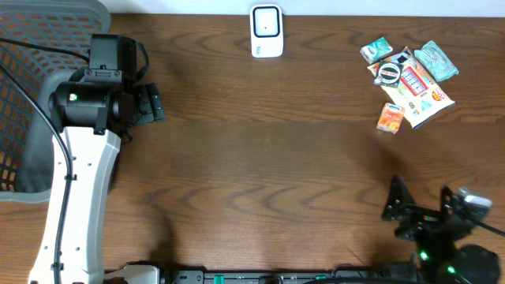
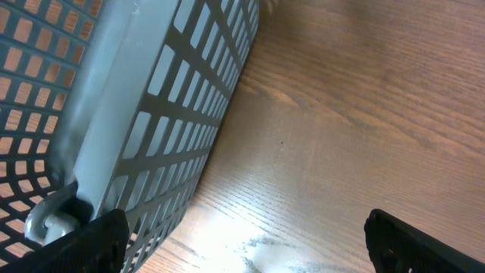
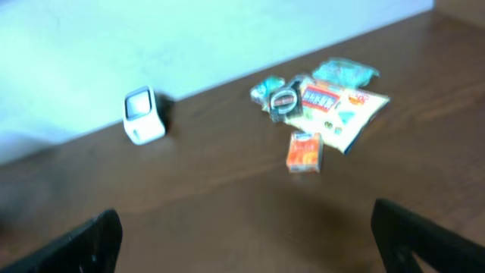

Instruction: Scan the item barcode

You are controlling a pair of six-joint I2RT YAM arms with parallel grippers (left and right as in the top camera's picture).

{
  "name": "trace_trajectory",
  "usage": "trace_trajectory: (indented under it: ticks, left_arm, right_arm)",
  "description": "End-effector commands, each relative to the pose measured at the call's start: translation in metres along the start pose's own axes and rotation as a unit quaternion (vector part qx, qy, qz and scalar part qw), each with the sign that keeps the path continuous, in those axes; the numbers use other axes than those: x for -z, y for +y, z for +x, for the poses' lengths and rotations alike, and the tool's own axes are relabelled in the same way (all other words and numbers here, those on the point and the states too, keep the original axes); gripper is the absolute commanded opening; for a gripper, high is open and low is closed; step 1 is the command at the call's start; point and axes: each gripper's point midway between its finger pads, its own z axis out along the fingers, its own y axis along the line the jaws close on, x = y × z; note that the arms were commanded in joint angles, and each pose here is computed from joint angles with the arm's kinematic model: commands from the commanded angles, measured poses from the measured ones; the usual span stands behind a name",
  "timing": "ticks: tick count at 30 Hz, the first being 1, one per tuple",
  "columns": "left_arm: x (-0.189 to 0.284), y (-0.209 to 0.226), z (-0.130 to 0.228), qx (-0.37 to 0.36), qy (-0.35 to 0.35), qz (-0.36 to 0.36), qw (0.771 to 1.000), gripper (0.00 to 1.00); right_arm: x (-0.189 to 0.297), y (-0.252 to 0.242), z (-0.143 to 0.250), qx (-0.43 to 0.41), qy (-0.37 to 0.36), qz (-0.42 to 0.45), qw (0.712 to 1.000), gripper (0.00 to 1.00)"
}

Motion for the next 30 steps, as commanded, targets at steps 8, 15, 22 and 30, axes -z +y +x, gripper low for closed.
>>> trace_trajectory:
  ticks: [8, 15, 22, 30]
  left_arm:
    - [0.004, 0.005, -0.003, 0.007, -0.008, -0.008, 1.0, 0.98]
    - [0.004, 0.005, -0.003, 0.007, -0.008, -0.008, 1.0, 0.98]
    - [0.004, 0.005, -0.003, 0.007, -0.008, -0.008, 1.0, 0.98]
    - [0.004, 0.005, -0.003, 0.007, -0.008, -0.008, 1.0, 0.98]
  right_arm:
    - [-0.045, 0.012, 0.044, 0.079, -0.032, -0.074, 0.994, 0.99]
    - [-0.06, 0.012, 0.049, 0.078, -0.067, -0.085, 0.991, 0.99]
    - [-0.064, 0.018, 0.048, 0.079, -0.088, -0.104, 0.987, 0.99]
    - [-0.075, 0.028, 0.063, 0.1, -0.112, -0.149, 0.977, 0.99]
